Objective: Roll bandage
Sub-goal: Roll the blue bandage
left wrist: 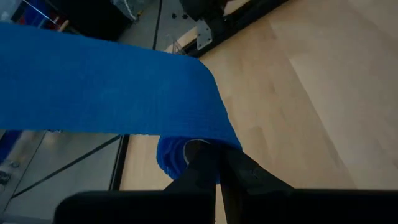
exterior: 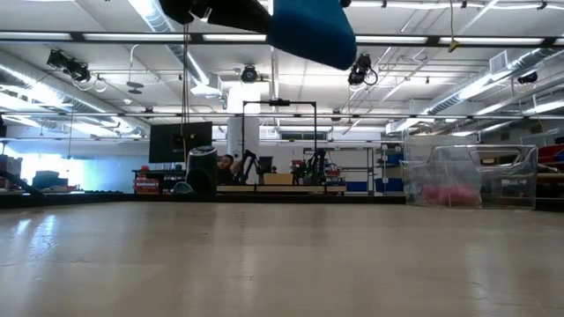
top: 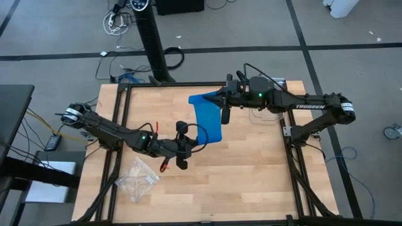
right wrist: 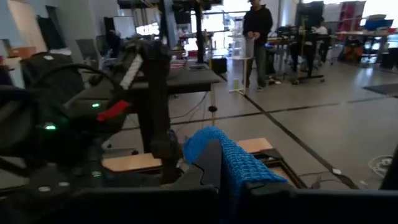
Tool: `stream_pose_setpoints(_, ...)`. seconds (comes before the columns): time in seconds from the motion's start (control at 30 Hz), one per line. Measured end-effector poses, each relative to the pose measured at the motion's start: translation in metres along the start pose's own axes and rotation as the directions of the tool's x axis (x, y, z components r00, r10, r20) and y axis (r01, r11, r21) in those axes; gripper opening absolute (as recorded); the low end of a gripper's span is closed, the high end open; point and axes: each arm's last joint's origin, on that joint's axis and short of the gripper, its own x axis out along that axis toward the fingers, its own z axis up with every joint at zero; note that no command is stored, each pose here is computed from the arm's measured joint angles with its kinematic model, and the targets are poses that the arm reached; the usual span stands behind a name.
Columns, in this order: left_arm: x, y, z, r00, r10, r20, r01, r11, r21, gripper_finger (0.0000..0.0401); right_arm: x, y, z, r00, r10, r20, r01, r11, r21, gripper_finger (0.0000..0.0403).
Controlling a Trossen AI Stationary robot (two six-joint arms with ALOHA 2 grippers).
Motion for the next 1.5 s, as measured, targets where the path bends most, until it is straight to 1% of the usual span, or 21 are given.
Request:
stream_pose_setpoints(0.23, -0.004, -0.005, 0.004, 1.000, -0.011, 0.029, 0.010, 1.000, 0.027, 0.0008, 0.009, -0.013, -0.011, 0.998, -0.029, -0.057, 0.029, 1.000, -0.003, 0.0000)
stream_pose_setpoints(0.4, -0.009, -0.011, 0.006, 1.000, 0.012, 0.024, -0.013, 0.999, 0.038, 0.0008, 0.012, -0.022, -0.010, 0.997, -0.059, -0.039, 0.059, 0.998, -0.002, 0.0000)
stream_pose_setpoints(0.53, -0.013, -0.016, 0.008, 0.999, 0.032, 0.016, -0.033, 0.998, 0.048, 0.0008, 0.008, -0.024, -0.005, 0.998, -0.062, -0.005, 0.062, 0.998, 0.005, 0.0000)
stream_pose_setpoints(0.67, -0.015, -0.019, 0.007, 1.000, 0.024, 0.007, -0.024, 0.999, 0.043, 0.0008, 0.004, -0.022, 0.001, 0.998, -0.058, 0.027, 0.058, 0.998, 0.002, 0.0000)
stream_pose_setpoints(0.73, -0.016, -0.020, 0.007, 1.000, 0.022, 0.003, -0.022, 0.999, 0.037, 0.0008, 0.003, -0.022, 0.001, 0.998, -0.057, 0.022, 0.057, 0.998, 0.002, 0.0000)
stream_pose_setpoints(0.83, -0.019, -0.023, 0.010, 0.999, 0.016, 0.028, -0.017, 0.999, 0.036, 0.0008, 0.003, -0.021, 0.000, 0.998, -0.056, 0.014, 0.055, 0.998, 0.001, 0.0000)
stream_pose_setpoints(1.03, -0.027, -0.029, 0.018, 0.996, 0.027, 0.086, -0.030, 0.999, 0.032, 0.0008, 0.011, -0.024, -0.016, 0.993, -0.063, -0.096, 0.064, 0.998, 0.002, 0.0002)
stream_pose_setpoints(1.2, -0.034, -0.036, 0.022, 0.994, 0.026, 0.107, -0.029, 0.999, 0.033, 0.0008, 0.020, -0.025, -0.031, 0.982, -0.065, -0.179, 0.077, 0.995, 0.061, 0.0017)
stream_pose_setpoints(1.37, -0.041, -0.042, 0.027, 0.990, 0.023, 0.139, -0.027, 0.999, 0.024, 0.0008, 0.023, -0.024, -0.041, 0.966, -0.063, -0.250, 0.091, 0.991, 0.101, 0.0043)
stream_pose_setpoints(1.5, -0.045, -0.046, 0.029, 0.987, 0.016, 0.161, -0.017, 1.000, 0.009, 0.0008, 0.022, -0.022, -0.045, 0.958, -0.056, -0.281, 0.090, 0.990, 0.109, 0.0078)
